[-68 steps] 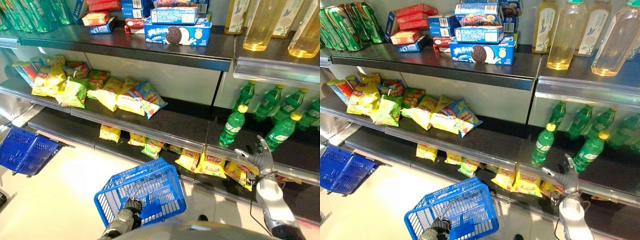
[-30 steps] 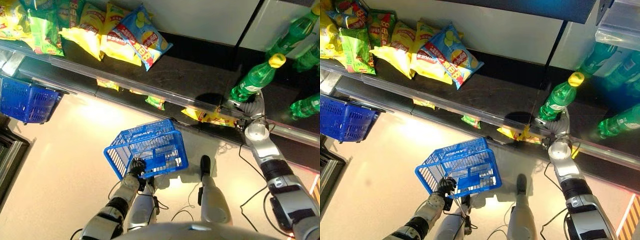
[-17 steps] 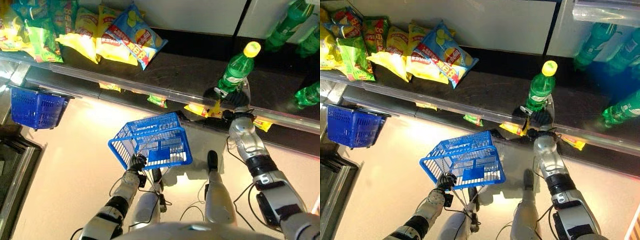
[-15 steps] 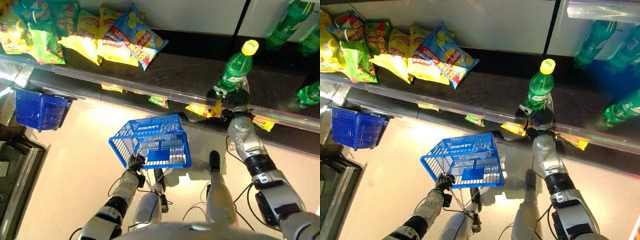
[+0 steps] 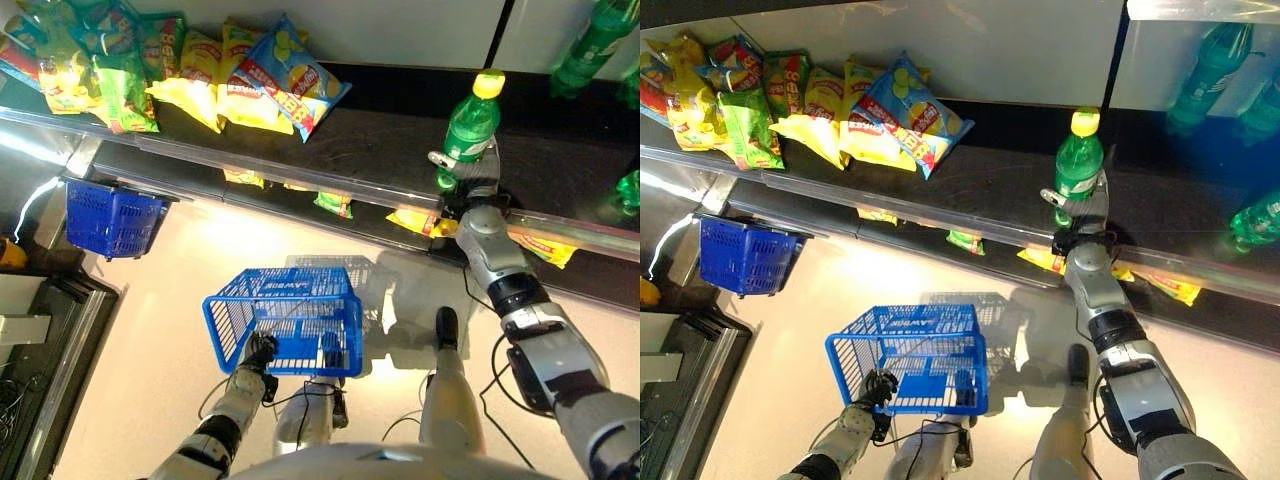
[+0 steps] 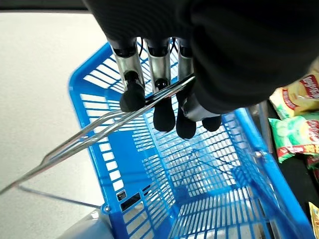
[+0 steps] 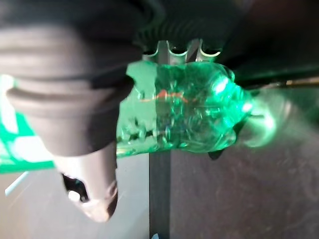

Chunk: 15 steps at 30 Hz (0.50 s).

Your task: Pick up the snacks into the basket

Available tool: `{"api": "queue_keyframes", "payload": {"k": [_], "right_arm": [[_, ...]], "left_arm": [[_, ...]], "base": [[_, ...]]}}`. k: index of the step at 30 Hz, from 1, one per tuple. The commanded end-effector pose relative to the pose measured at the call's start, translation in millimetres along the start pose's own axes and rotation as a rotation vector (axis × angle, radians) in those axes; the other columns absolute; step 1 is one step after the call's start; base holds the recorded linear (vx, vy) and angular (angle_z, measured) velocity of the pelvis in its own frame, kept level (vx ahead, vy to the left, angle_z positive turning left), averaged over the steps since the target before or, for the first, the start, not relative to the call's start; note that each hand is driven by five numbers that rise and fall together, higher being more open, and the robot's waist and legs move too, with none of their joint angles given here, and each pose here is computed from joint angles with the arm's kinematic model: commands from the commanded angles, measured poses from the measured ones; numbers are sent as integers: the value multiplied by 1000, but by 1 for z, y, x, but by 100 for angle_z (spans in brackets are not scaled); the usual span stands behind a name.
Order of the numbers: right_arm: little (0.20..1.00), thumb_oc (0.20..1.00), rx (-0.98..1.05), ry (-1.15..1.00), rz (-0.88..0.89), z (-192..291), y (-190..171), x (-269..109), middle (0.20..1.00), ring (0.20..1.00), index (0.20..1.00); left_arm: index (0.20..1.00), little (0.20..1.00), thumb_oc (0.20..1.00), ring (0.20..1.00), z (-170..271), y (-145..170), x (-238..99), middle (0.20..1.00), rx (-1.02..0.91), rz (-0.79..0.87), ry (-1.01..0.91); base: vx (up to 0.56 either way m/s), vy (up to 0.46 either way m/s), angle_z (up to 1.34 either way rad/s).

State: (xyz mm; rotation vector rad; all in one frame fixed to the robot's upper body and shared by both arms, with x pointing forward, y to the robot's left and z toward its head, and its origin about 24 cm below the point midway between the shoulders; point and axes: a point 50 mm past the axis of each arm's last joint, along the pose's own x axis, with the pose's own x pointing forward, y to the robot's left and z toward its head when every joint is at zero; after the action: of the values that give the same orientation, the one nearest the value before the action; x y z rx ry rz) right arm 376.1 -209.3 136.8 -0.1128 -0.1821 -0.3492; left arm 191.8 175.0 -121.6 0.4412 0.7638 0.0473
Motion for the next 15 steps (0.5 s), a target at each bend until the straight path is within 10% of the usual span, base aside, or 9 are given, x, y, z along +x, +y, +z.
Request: {"api": "queue_keyframes", "payload": {"k": [1, 4, 6, 15], "right_arm": [[1000, 1000, 66, -52, -13, 28, 6, 17, 1000, 1000, 1000], [893, 893, 58, -68, -8, 34, 8, 19, 893, 893, 893], [200, 200, 20, -86, 7, 38, 11, 21, 200, 200, 200], [200, 200, 43, -56, 78, 16, 25, -1, 200, 200, 200]], "left_arm": [[200, 200, 200, 200, -5, 19, 3, 200, 125, 22, -14], [200, 200, 200, 200, -6, 19, 3, 200, 122, 21, -12], [200, 200, 200, 200, -7, 20, 3, 200, 126, 26, -5], [200, 200, 200, 200, -6, 23, 5, 200, 112, 55, 11]], "base": [[0, 0, 0], [8, 5, 7], [11, -2, 6], [-4, -12, 2]]}}
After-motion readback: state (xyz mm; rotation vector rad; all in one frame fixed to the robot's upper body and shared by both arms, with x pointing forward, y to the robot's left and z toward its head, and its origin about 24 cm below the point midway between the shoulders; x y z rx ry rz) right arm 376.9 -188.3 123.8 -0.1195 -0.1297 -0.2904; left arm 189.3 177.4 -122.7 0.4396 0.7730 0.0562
